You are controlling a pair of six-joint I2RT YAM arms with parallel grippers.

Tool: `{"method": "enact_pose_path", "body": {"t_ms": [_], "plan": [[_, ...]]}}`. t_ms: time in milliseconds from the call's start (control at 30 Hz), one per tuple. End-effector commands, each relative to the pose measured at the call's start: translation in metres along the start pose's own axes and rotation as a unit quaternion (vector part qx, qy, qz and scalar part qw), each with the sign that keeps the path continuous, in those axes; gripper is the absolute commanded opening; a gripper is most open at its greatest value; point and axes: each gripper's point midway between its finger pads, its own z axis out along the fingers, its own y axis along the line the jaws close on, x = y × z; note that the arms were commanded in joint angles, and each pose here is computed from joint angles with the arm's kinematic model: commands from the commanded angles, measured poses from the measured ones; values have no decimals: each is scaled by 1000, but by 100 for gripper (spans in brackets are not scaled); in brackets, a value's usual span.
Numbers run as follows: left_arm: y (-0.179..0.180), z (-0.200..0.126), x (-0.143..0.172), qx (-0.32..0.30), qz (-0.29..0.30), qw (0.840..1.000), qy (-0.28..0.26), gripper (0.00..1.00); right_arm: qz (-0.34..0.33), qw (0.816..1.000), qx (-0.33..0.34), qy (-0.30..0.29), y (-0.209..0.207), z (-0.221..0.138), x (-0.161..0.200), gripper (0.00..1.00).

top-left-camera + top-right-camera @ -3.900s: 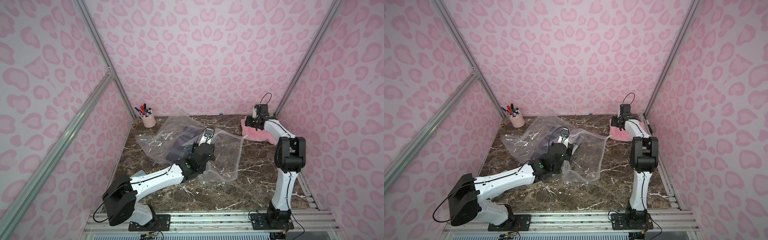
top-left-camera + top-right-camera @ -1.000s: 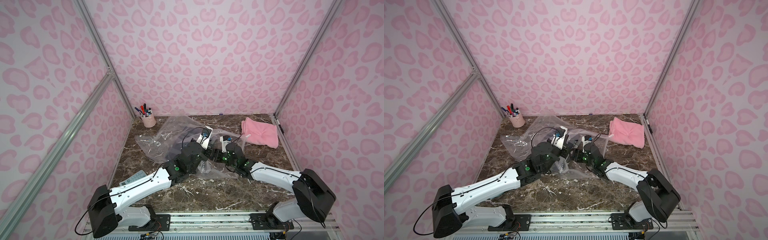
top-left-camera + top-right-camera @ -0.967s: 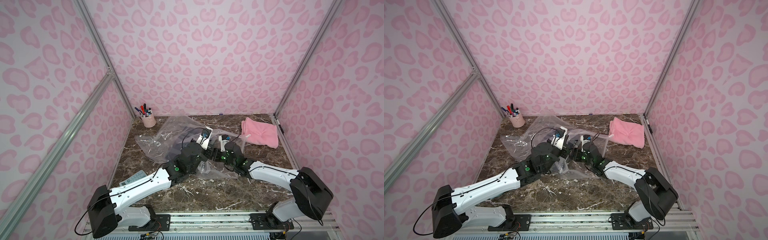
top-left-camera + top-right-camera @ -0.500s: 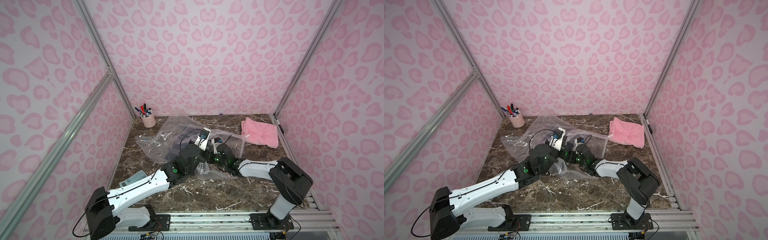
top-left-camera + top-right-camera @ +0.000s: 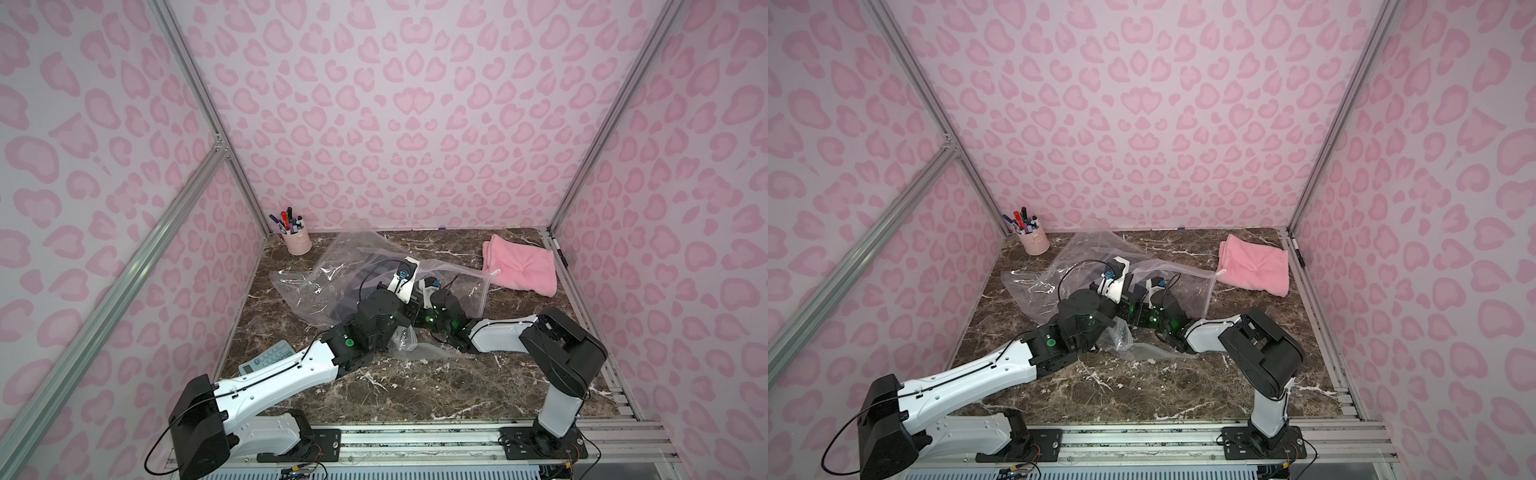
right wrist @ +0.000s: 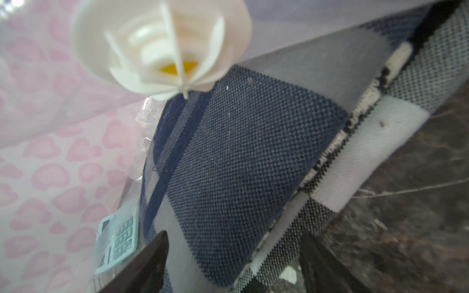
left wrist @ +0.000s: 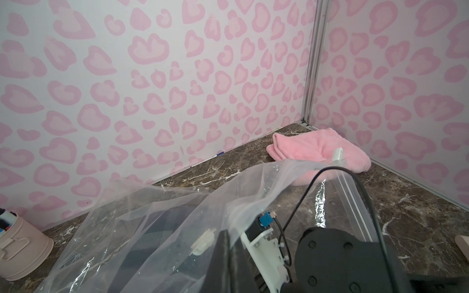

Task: Take the blanket out of the vacuum bag
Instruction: Take out the blanket from the vacuum bag.

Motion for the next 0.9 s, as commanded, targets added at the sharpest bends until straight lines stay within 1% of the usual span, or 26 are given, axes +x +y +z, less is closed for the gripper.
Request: {"method": "enact_pose_path", "body": {"t_ms": [0, 133, 333, 500, 700, 867], "plan": [[3, -4, -7, -2, -12, 1000, -15, 4, -9, 999, -38, -23, 17, 0, -11, 81], [7, -5, -8, -9, -9, 1000, -15, 4, -8, 999, -36, -14, 16, 7, -10, 81], [6, -6, -10, -6, -7, 1000, -16, 4, -1, 999, -51, -13, 20, 14, -7, 81], [10, -10, -13, -11, -5, 1000, -19, 4, -11, 998, -54, -17, 27, 15, -11, 81], [13, -13, -11, -16, -8, 1000, -16, 4, -37, 997, -57, -21, 46, 11, -19, 81], [13, -11, -8, -17, -6, 1000, -10, 4, -36, 997, -63, -17, 49, 19, -16, 81]]}}
